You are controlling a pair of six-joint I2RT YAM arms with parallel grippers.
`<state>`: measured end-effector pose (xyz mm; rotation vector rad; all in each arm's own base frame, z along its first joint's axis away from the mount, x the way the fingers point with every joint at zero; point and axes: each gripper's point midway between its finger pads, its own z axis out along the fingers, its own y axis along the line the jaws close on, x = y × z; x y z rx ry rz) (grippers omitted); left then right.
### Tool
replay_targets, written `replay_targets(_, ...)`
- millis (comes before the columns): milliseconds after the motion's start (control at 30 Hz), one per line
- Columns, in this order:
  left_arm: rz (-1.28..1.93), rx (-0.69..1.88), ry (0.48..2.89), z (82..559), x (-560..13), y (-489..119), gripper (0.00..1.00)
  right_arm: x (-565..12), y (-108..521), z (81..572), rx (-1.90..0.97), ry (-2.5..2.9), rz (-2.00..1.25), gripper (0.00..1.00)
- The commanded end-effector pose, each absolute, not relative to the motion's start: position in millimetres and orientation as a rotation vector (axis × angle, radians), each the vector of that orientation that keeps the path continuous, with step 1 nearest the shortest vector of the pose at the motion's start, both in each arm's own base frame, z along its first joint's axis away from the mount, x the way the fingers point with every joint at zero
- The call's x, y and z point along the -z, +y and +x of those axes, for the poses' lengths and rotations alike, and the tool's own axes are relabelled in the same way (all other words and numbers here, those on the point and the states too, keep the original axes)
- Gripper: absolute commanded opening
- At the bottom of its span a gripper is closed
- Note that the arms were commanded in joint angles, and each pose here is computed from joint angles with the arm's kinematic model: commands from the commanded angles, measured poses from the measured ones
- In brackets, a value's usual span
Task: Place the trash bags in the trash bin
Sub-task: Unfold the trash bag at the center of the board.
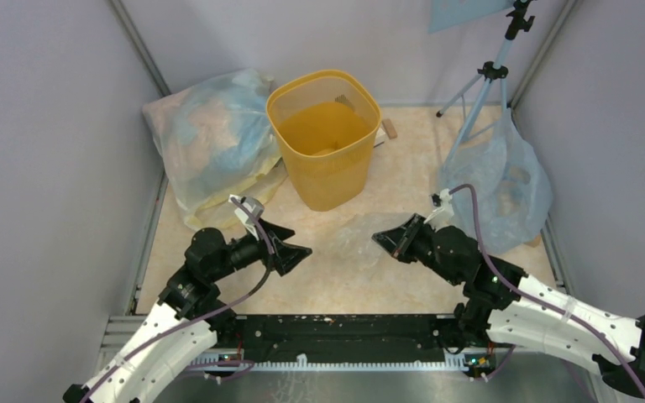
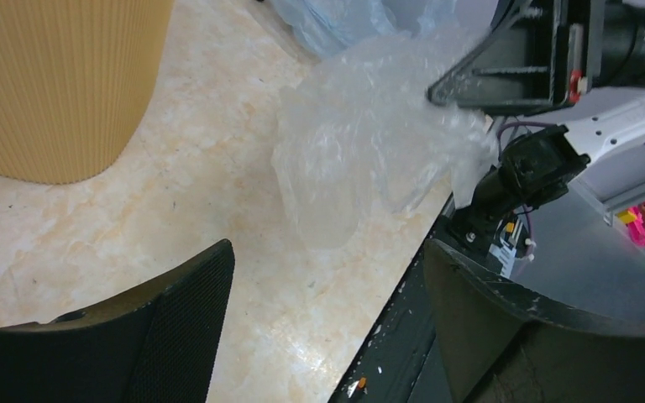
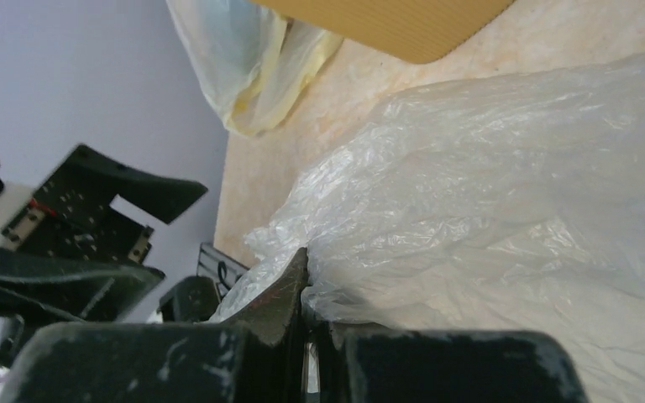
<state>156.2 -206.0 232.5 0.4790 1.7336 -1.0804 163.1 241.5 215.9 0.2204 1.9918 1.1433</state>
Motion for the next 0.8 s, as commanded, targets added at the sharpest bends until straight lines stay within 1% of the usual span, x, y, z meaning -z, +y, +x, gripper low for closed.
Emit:
replay_targets(0,0.542,1.107,1.539,156,-259,-213,0.87,-241,224,177,-1.074,1.987,0.459,0.0)
replay_targets(100,0.515,1.107,1.504,163,-263,-214,0.88,-245,225,177,-1.048,2.025,0.492,0.0)
replay_targets(267,0.545,1.128,1.516,170,-251,-225,0.91,-253,229,179,-1.042,2.042,0.509,0.0)
replay_targets(433,0.591,1.122,1.489,175,-247,-234,0.94,-263,234,178,-1.085,2.026,0.505,0.0)
replay_targets(567,0.613,1.092,1.482,184,-243,-239,0.91,-265,235,178,-1.089,2.027,0.501,0.0)
replay_targets(767,0.669,1.127,1.48,185,-236,-255,0.89,-263,239,178,-1.094,2.041,0.496,0.0)
